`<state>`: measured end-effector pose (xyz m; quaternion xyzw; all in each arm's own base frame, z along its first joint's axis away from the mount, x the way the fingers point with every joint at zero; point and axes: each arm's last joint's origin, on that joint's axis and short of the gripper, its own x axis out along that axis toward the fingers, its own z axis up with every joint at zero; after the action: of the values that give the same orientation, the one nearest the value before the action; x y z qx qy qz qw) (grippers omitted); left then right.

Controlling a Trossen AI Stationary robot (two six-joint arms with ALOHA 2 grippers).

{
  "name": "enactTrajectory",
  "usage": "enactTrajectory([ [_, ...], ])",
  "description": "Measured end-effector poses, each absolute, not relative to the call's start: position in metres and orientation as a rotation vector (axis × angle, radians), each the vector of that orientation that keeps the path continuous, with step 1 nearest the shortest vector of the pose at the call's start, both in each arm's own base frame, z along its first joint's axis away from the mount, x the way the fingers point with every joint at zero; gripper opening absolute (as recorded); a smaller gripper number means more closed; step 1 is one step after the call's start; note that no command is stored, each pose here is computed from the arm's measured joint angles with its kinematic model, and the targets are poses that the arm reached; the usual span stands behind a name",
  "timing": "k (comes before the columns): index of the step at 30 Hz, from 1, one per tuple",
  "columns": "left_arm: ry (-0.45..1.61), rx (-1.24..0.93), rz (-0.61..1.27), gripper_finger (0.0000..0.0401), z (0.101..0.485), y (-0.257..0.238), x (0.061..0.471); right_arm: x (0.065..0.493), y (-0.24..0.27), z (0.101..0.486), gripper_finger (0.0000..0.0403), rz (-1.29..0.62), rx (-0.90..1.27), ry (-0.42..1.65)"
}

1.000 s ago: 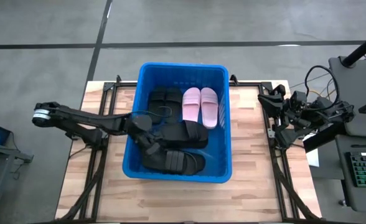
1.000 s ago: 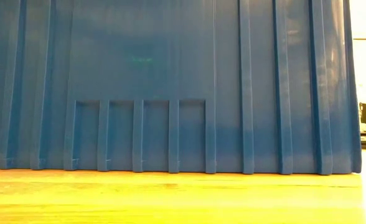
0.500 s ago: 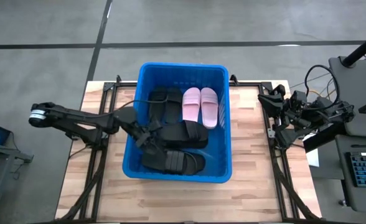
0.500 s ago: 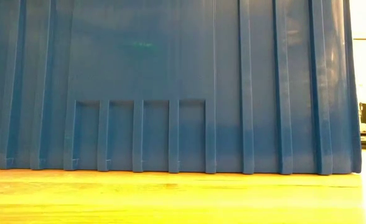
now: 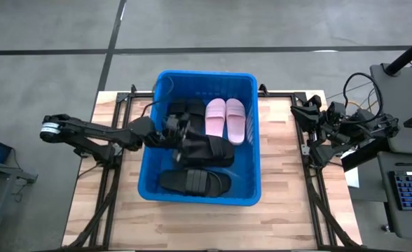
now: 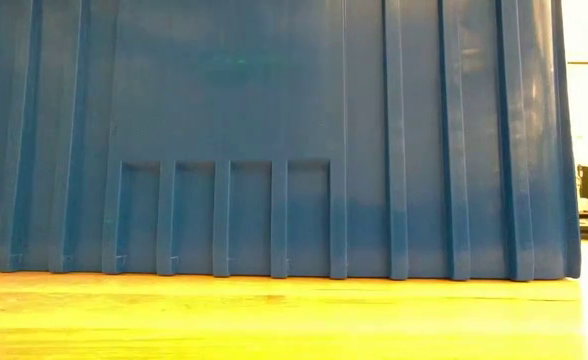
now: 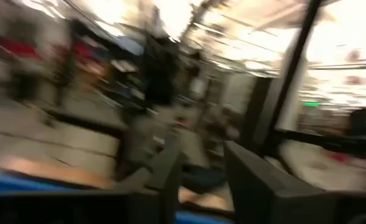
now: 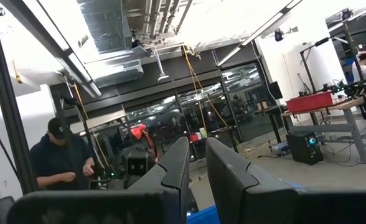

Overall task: Pick and place slides into bin
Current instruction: Return to Home Position

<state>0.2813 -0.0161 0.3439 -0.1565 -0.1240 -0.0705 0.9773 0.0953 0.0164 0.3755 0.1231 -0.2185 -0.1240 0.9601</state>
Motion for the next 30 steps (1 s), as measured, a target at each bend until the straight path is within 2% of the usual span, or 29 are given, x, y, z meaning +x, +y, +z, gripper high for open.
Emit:
enactTrajectory([
  [3,-0.296,-0.264,-0.03,0.0056,0.355,-0.013,0.283,0.095,0.017,0.375,0.0047,-0.251,0.249,-0.441],
  [6,-0.325,-0.248,0.003,0.001,0.364,-0.012,0.281,0.096,0.017,0.375,0.0047,-0.251,0.248,-0.439],
  [13,-0.37,-0.096,0.032,0.0004,0.381,-0.013,0.267,0.097,0.017,0.374,0.0047,-0.251,0.244,-0.427],
  [17,-0.196,-0.084,0.056,0.0001,0.379,-0.011,0.246,0.098,0.017,0.373,0.0047,-0.24,0.29,-0.424],
  [21,-0.056,-0.075,0.109,0.0001,0.378,-0.008,0.215,0.099,0.018,0.372,0.0047,-0.239,0.295,-0.409],
  [26,-0.025,-0.048,0.157,0.0,0.382,-0.004,0.167,0.101,0.018,0.371,0.0047,-0.239,0.293,-0.405],
  [30,-0.032,-0.02,0.212,0.0,0.369,0.0,0.137,0.104,0.02,0.37,0.0047,-0.245,0.287,-0.392],
])
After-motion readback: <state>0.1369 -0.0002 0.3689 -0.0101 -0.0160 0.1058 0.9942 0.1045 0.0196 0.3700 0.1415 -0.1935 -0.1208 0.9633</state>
